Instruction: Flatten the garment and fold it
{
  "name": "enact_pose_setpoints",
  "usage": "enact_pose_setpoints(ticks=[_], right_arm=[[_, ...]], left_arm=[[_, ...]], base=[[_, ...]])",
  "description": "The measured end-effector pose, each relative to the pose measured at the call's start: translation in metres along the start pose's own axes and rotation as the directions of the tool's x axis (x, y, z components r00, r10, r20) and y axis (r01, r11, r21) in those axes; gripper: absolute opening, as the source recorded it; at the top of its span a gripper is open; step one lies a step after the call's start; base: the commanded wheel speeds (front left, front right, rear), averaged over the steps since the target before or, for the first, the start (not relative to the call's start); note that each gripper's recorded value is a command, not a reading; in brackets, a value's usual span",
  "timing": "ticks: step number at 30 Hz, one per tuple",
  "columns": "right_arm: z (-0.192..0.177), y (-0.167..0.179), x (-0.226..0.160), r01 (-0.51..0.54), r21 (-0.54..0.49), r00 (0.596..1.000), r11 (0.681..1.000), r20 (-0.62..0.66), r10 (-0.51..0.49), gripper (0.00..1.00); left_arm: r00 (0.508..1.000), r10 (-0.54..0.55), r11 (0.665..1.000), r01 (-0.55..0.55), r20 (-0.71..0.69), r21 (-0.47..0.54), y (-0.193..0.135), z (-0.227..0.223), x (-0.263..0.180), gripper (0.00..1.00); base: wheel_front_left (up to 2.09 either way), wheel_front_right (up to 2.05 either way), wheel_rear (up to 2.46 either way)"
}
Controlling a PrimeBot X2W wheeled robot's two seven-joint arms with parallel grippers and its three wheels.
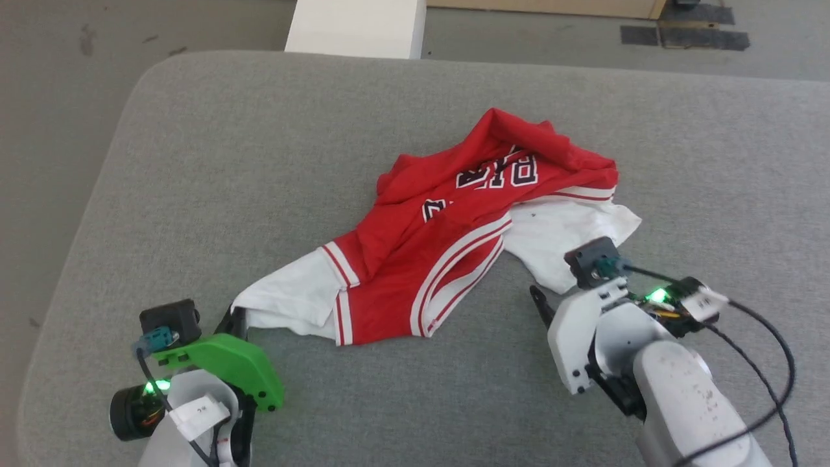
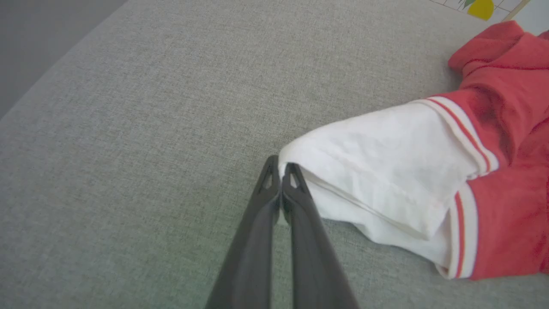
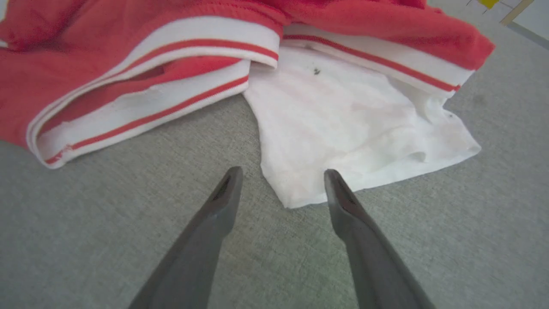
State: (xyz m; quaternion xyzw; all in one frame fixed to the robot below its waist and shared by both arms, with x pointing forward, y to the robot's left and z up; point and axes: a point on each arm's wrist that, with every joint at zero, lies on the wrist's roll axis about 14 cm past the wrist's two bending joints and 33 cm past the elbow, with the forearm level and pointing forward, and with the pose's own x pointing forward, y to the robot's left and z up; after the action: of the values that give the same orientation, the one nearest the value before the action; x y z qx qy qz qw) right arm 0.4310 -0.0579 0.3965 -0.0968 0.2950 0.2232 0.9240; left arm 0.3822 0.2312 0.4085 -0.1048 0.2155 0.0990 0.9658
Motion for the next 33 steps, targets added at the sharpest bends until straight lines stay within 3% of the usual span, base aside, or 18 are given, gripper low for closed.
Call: enact_pose_setpoints(ticks=[6, 8, 10, 16, 20, 23, 28, 33], right_arm=[[-0.014, 0.003, 0.022, -0.036, -0.049, 0.985, 0.998, -0.173, 0.027, 1.0], [-0.013, 0.004, 0.026, -0.044, -0.047, 0.978, 0.998, -0.205, 0.033, 0.43], [-0.012, 0.003, 0.028, -0.045, -0.047, 0.975, 0.998, -0.219, 0.034, 0.0], [-0.011, -0.01, 0.016, -0.001, 0.013, 0.983, 1.0, -0.185, 0.004, 0.0], [-0.012, -0.036, -0.011, 0.085, 0.138, 0.994, 0.987, -0.077, -0.075, 0.0], [-0.005, -0.069, -0.041, 0.181, 0.227, 0.982, 0.957, 0.019, -0.19, 0.0], [-0.008, -0.125, -0.105, 0.355, 0.333, 0.908, 0.874, 0.099, -0.406, 0.0], [-0.025, -0.153, -0.15, 0.432, 0.423, 0.852, 0.796, 0.098, -0.514, 0.0]], left_arm=[[1.0, 0.013, 1.0, -0.013, -0.01, -0.012, 0.003, -0.006, 0.003, 0.0], [1.0, 0.022, 1.0, -0.023, -0.019, -0.013, 0.006, -0.009, 0.003, 0.0], [0.999, 0.025, 1.0, -0.025, -0.021, -0.014, 0.008, -0.012, 0.002, 0.0], [1.0, 0.017, 0.999, -0.018, -0.007, -0.027, 0.006, -0.01, -0.001, 0.0], [1.0, 0.005, 0.999, -0.004, 0.026, -0.044, 0.003, -0.002, -0.005, 0.0], [0.999, -0.011, 0.998, 0.014, 0.042, -0.057, -0.002, 0.001, -0.008, 0.0], [0.995, -0.06, 0.997, 0.064, 0.08, -0.052, -0.017, 0.013, -0.011, 0.0], [0.988, -0.13, 0.99, 0.133, 0.08, -0.042, -0.04, 0.016, -0.014, 0.0]], base=[[0.0, 0.0, 0.0], [0.0, 0.0, 0.0], [0.0, 0.0, 0.0], [0.0, 0.0, 0.0], [0.0, 0.0, 0.0], [0.0, 0.0, 0.0], [0.0, 0.0, 0.0], [0.0, 0.0, 0.0]])
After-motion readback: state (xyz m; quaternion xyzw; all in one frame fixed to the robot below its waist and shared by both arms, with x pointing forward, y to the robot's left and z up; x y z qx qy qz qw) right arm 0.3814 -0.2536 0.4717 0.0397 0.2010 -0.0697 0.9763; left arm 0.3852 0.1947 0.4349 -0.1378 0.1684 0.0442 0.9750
